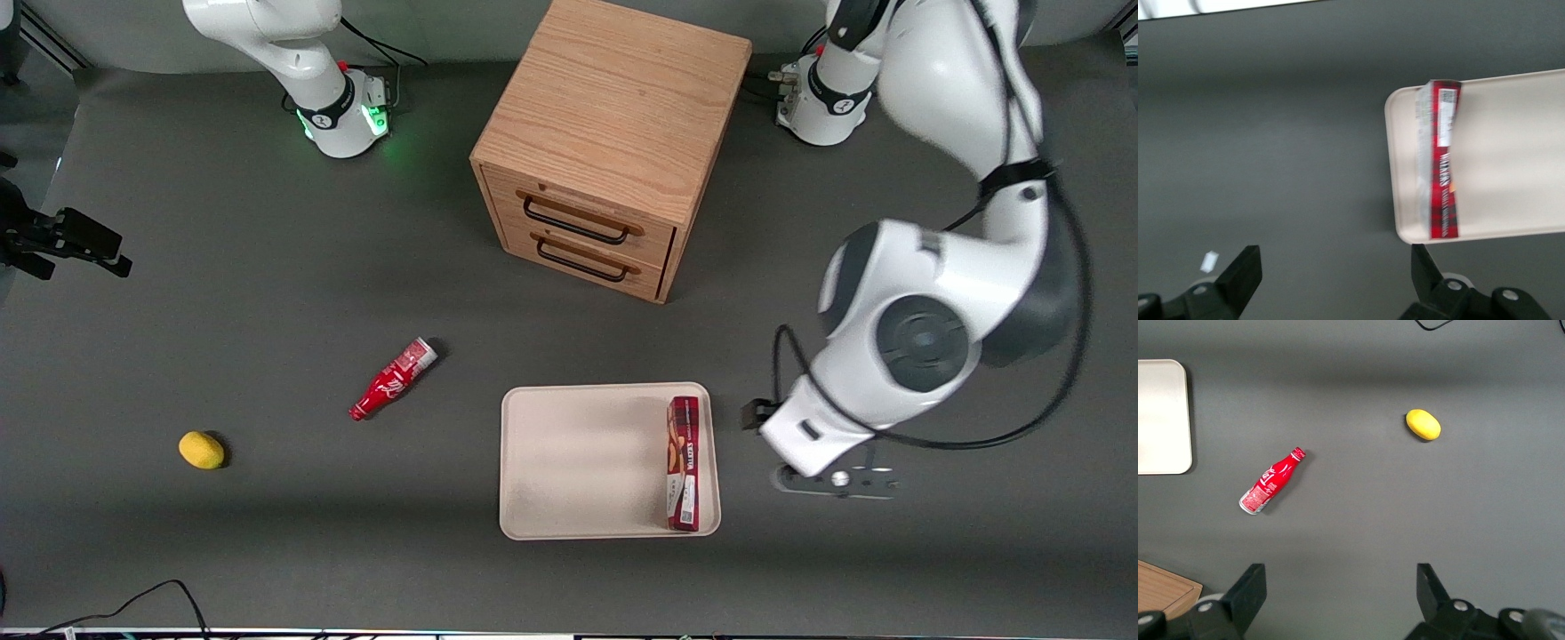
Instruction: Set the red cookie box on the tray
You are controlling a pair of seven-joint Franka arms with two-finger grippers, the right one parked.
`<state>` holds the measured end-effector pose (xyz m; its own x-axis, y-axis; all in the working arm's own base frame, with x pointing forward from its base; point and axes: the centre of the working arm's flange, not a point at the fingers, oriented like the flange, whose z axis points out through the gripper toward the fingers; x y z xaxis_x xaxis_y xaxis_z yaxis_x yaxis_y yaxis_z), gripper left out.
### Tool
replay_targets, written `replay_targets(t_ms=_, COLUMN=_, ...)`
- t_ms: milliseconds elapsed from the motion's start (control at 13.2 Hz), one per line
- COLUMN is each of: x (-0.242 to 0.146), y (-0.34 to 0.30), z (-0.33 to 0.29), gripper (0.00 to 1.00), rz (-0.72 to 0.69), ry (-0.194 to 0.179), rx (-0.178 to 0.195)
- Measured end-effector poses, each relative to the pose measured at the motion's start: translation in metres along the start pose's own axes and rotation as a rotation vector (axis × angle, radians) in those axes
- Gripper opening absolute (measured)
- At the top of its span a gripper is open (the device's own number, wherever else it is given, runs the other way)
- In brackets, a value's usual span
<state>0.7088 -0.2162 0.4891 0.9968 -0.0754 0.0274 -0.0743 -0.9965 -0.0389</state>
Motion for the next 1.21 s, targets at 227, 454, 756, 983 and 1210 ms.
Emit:
replay_targets(t_ms=227, x=-0.028, y=-0.065, z=-0.034, gripper=1.0, rz=-0.006, ry=-0.026, rx=-0.002)
replay_targets(t_ms=454, x=-0.068, y=-0.135, z=-0.052, gripper=1.0, rz=-0.02, ry=-0.05, rx=-0.003)
replay_targets(t_ms=756, x=-0.133, y=-0.195, z=-0.061, gripper=1.0, rz=-0.071, ry=-0.044, rx=-0.005)
replay_targets(t_ms=983, x=-0.166, y=-0.215, z=-0.064, gripper=1.0, rz=-0.101, ry=-0.054, rx=0.009)
replay_targets(t_ms=1210, x=-0.176, y=-0.219, z=-0.063, gripper=1.0, rz=-0.104, ry=-0.072, rx=0.022)
